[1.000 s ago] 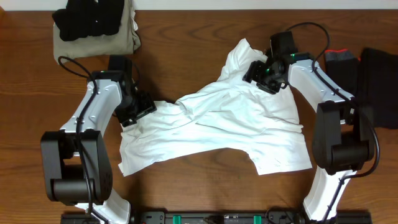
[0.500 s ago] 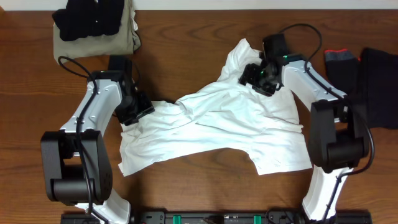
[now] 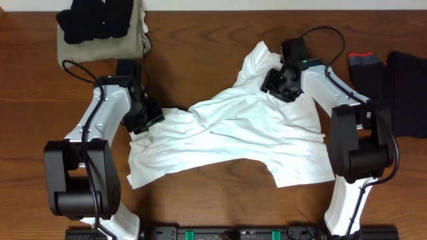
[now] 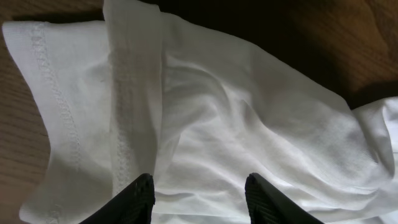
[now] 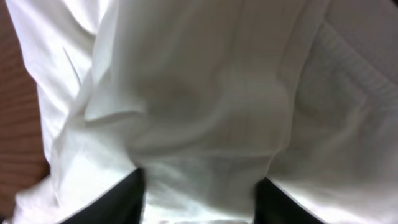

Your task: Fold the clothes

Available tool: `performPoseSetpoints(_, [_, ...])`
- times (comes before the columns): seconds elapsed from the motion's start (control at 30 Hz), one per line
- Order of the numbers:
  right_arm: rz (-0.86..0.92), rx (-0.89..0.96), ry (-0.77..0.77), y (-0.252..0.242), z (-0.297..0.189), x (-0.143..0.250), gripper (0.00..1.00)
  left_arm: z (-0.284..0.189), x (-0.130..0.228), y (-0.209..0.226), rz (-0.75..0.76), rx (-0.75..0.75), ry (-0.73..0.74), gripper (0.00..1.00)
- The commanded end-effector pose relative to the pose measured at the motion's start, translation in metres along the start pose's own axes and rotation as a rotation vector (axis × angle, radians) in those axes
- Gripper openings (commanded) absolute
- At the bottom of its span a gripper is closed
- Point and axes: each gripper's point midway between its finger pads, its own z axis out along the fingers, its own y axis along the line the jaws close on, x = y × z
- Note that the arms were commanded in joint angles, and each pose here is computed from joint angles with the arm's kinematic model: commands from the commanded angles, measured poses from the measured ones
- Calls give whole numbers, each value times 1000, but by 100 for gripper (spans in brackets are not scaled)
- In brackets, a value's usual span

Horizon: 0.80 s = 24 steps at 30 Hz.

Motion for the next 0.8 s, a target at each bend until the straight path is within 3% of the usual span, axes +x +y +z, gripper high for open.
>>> performPoseSetpoints(0.0, [8,5,-9,3,4,-2,41,3,1,3,-4,-14,7,50])
performPoseSetpoints(0.13, [30,13,-8,1,8,-2,15,3,1,3,-4,-14,6,39])
performPoseSetpoints(0.17, [29,12,-11,2,8,-3,4,3,1,4,-4,-17,5,32])
performPoseSetpoints(0.2, [28,12,-16,2,8,-4,1,3,1,4,1,-17,5,23])
performPoseSetpoints(0.23, [22,4,-27,4,7,-7,1,3,1,4,15,-17,5,11])
performPoseSetpoints(0.27, [16,-1,-34,6,5,-8,1,3,1,4,34,-17,5,6])
performPoseSetpoints(0.43, [-17,-36,-91,18,-25,-23,1,-1,-2,3,38,-20,-4,6])
performPoseSetpoints(0.77, [-53,-40,-322,34,-136,-52,1,-39,-9,-8,64,33,-118,6])
